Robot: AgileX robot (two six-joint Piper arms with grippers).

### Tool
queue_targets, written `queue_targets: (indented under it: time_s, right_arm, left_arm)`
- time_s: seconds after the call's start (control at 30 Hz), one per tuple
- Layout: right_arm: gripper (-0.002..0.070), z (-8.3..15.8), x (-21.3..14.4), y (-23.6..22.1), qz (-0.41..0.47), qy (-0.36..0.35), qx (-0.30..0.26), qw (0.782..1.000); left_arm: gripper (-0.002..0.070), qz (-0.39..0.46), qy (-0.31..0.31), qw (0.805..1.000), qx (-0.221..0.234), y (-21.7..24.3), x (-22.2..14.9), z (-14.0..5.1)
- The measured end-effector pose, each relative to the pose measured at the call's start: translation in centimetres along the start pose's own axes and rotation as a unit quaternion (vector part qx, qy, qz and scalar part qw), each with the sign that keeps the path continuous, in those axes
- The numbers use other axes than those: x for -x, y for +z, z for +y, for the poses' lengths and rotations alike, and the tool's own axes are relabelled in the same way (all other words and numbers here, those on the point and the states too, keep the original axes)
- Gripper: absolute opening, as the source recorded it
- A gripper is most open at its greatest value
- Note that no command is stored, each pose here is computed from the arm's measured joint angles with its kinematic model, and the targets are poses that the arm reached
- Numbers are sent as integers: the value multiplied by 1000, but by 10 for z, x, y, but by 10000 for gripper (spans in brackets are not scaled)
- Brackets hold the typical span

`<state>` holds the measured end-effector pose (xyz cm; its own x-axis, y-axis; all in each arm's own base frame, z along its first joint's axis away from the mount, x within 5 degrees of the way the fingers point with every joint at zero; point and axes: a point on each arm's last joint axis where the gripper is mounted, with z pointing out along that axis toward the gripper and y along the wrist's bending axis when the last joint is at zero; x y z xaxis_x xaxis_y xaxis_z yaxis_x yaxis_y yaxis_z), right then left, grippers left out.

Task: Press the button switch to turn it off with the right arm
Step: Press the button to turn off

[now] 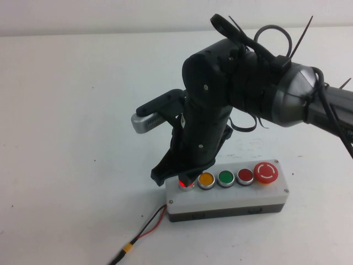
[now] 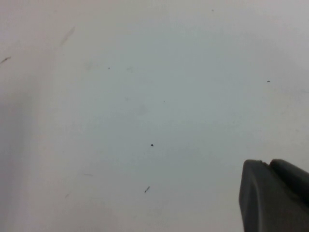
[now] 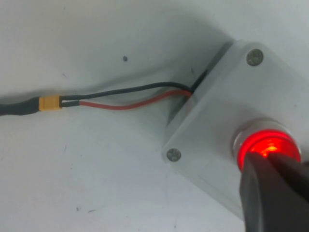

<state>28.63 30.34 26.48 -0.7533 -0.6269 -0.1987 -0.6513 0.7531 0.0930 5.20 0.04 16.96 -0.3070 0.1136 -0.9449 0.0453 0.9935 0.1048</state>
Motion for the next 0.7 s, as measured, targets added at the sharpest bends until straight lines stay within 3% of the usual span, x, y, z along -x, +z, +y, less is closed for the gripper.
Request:
queue_targets:
  time_s: [0.7]
  right_arm:
    - [-15,-2,4,5,1,-5,-12,1000]
  left_arm:
    - [-2,0,0,1000,0,0,0,0]
